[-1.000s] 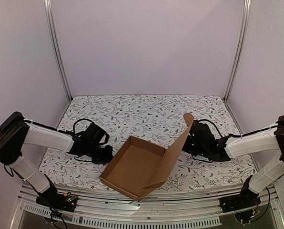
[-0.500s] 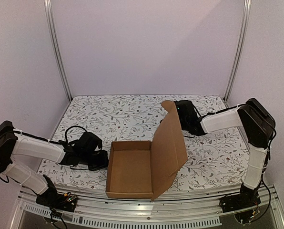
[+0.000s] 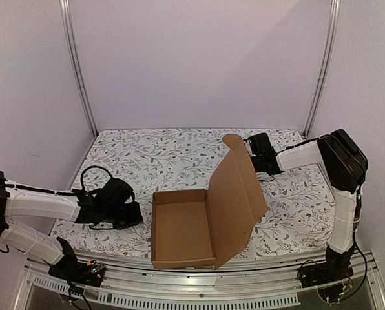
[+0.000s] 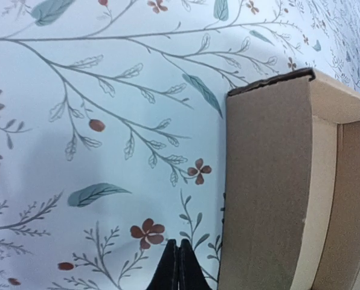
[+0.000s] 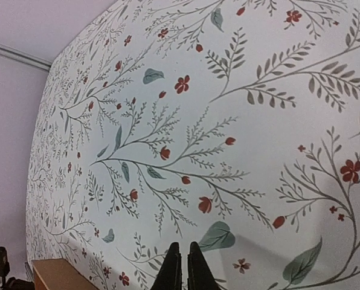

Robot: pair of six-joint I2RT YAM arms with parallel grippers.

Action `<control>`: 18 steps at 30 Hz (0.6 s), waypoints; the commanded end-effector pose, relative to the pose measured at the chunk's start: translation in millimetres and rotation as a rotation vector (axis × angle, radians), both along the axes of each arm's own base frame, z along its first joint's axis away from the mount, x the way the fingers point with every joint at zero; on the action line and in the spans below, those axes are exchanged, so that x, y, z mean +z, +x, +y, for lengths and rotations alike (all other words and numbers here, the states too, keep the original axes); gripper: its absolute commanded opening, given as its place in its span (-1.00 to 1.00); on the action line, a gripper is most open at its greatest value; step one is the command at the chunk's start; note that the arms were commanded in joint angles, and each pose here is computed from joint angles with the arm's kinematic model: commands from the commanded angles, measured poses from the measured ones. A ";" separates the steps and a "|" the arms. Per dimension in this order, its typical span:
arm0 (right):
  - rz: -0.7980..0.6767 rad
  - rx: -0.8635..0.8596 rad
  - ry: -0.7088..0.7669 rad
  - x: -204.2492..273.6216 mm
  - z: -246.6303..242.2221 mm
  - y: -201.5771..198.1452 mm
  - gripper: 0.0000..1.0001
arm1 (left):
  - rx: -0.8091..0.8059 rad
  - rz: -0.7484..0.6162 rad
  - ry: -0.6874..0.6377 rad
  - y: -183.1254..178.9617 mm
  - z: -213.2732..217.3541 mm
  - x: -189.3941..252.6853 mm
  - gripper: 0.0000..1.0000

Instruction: Fold the paper box

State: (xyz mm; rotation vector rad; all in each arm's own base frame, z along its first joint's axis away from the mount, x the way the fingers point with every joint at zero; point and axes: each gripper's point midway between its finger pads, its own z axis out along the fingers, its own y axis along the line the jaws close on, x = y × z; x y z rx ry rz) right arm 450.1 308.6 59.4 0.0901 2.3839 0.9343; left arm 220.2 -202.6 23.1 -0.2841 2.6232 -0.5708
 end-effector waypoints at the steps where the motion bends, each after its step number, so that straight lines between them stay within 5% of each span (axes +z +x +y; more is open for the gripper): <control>1: 0.009 0.052 -0.080 5.0 -24.0 -32.0 -0.91 | 0.049 -0.053 0.149 9.7 37.4 15.9 -0.92; 18: 0.171 0.172 0.009 -14.3 -42.9 -222.5 -1.00 | 0.017 -0.212 0.143 134.2 32.0 83.4 -0.90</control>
